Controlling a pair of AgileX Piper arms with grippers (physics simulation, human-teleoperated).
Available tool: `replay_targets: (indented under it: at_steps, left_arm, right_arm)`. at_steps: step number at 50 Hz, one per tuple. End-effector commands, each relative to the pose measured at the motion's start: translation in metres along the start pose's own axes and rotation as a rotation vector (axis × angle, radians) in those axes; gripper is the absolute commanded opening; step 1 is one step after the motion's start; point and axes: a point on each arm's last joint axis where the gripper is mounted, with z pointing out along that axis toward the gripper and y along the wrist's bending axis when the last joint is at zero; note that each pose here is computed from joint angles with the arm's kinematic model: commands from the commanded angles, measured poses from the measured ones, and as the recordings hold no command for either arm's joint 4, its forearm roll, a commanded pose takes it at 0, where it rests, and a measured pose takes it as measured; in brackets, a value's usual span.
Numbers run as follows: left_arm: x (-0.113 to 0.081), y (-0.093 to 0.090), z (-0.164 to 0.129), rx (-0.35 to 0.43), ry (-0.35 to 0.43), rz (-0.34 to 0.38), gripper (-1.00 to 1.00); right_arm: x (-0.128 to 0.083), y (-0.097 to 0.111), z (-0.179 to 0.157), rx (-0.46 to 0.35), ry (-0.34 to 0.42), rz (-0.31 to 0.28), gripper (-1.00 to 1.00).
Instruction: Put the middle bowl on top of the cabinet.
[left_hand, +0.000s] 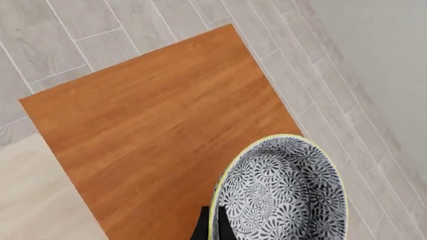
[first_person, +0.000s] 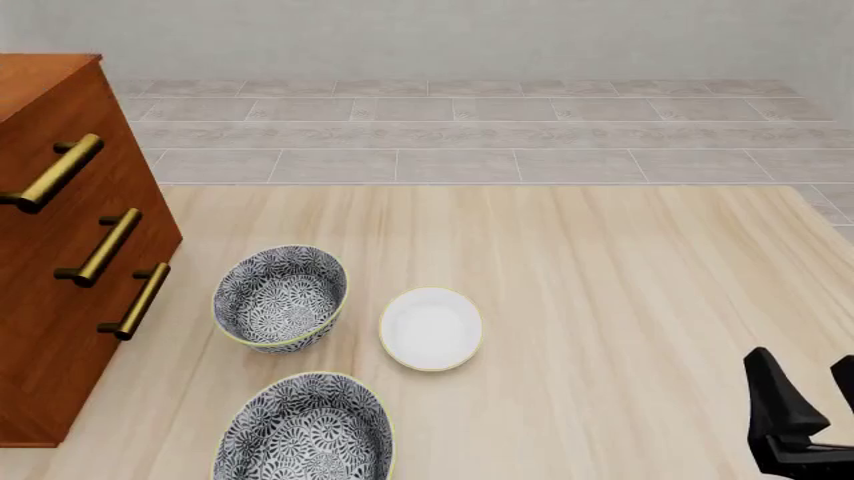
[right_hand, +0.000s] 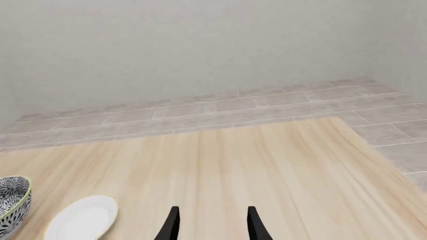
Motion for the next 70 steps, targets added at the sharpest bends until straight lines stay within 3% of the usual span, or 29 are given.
replay_targets:
  at_steps: [1,36,70]
  left_arm:
    - [-0.011,0.014,0.008,-0.055,-0.017,-0.022,-1.0]
    - [-0.018,0.036,0.028,-0.142,0.004,-0.06,-1.0]
    - [-0.015,0.037,0.039,-0.155,0.038,-0.044,-1.0]
  right_arm:
    - [0.0,0.0,-0.001,-0.001,0.001,-0.003,1.0]
    - [0.0,0.0,0.001,0.001,0.002,0.002,1.0]
    - [0.0,0.0,0.001,0.003,0.002,0.007,1.0]
